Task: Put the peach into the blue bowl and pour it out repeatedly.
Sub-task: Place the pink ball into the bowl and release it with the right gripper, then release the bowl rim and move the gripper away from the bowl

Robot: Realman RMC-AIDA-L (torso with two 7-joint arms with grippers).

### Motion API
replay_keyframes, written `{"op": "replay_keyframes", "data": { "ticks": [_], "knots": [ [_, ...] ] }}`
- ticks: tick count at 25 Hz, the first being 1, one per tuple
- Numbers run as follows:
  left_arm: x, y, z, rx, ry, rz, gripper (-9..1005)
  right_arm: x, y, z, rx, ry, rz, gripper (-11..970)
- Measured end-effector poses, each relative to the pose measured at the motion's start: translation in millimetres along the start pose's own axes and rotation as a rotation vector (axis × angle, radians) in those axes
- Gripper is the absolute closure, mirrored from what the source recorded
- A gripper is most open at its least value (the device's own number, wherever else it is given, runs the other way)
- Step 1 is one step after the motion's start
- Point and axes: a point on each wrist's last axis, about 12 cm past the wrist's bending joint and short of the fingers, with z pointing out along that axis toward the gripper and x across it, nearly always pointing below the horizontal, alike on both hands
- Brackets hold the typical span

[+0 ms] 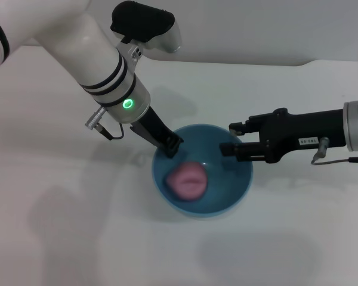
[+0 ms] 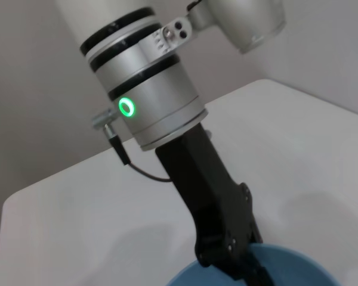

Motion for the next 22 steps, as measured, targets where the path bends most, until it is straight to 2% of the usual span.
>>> {"op": "replay_keyframes", "data": {
  "ticks": [4, 6, 7, 11, 15, 17, 22],
  "knots": [
    [0.4, -1.9, 1.0, 0.008, 0.004, 0.000, 984, -2.0, -9.1, -10.3, 0.068, -0.057, 0.032, 457],
    [0.1, -5.8, 3.2, 0.017, 0.005, 0.002, 980, 1.4, -26.6, -29.2, 0.188, -0.195, 0.162, 429],
    [0.1, -5.8, 3.2, 0.017, 0.005, 0.002, 979, 1.4, -26.6, -29.2, 0.188, -0.195, 0.162, 414],
    [0.1, -16.5, 10.9, 0.030, 0.011, 0.024, 973, 20.5, -39.6, -58.7, 0.301, -0.369, 0.314, 400],
    [0.8, -31.4, 19.5, 0.066, 0.015, 0.054, 966, 44.9, -41.4, -82.9, 0.369, -0.503, 0.433, 401],
    [2.9, -37.0, 23.7, 0.074, 0.028, 0.074, 963, 52.9, -39.9, -87.8, 0.377, -0.553, 0.475, 401],
    [5.8, -44.9, 36.8, 0.040, 0.023, 0.112, 956, 64.9, -35.9, -97.5, 0.394, -0.636, 0.518, 400]
  ]
}}
